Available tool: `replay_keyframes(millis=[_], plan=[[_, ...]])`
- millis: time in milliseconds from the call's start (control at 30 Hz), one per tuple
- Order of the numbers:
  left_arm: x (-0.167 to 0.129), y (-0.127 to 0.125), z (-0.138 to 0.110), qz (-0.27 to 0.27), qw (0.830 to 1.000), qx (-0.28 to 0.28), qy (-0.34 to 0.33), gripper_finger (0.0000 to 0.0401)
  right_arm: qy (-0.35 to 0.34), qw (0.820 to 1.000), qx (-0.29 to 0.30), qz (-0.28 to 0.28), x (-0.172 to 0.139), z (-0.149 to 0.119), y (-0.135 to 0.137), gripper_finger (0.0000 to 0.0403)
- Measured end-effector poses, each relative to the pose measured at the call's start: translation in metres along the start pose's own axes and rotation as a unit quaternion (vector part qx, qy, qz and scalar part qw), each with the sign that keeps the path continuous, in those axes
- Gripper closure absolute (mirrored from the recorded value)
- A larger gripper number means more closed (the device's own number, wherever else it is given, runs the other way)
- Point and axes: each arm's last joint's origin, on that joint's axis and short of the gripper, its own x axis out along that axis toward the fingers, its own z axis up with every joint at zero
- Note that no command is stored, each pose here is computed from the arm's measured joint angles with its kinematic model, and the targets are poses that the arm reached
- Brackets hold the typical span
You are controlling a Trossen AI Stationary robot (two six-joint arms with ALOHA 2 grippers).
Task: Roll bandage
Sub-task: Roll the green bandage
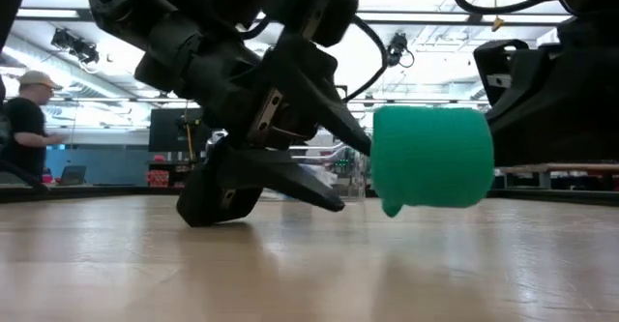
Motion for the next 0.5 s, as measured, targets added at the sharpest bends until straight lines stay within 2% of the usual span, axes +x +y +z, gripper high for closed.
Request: replay_keyframes(millis=[133, 233, 367, 500], plan=[[-0.012, 0.005, -0.003, 0.015, 1.000, 0.013, -0.014, 0.0224, 0.019, 1.000, 0.016, 0.000, 0.000, -0.005, 0.000, 0.0403], [-0.025, 0.007, -0.004, 0.024, 0.998, 0.033, -0.044, 0.0224, 0.026, 0.998, 0.052, 0.007, 0.000, -0.006, 0.000, 0.0403], [-0.043, 0.004, -0.005, 0.042, 0.991, 0.103, -0.073, 0.0225, 0.041, 0.991, 0.121, 0.047, 0.005, -0.007, -0.004, 0.0403], [-0.058, -0.009, -0.003, 0.049, 0.973, 0.196, -0.107, 0.0225, 0.065, 0.973, 0.206, 0.080, 0.013, -0.007, -0.012, 0.0403]])
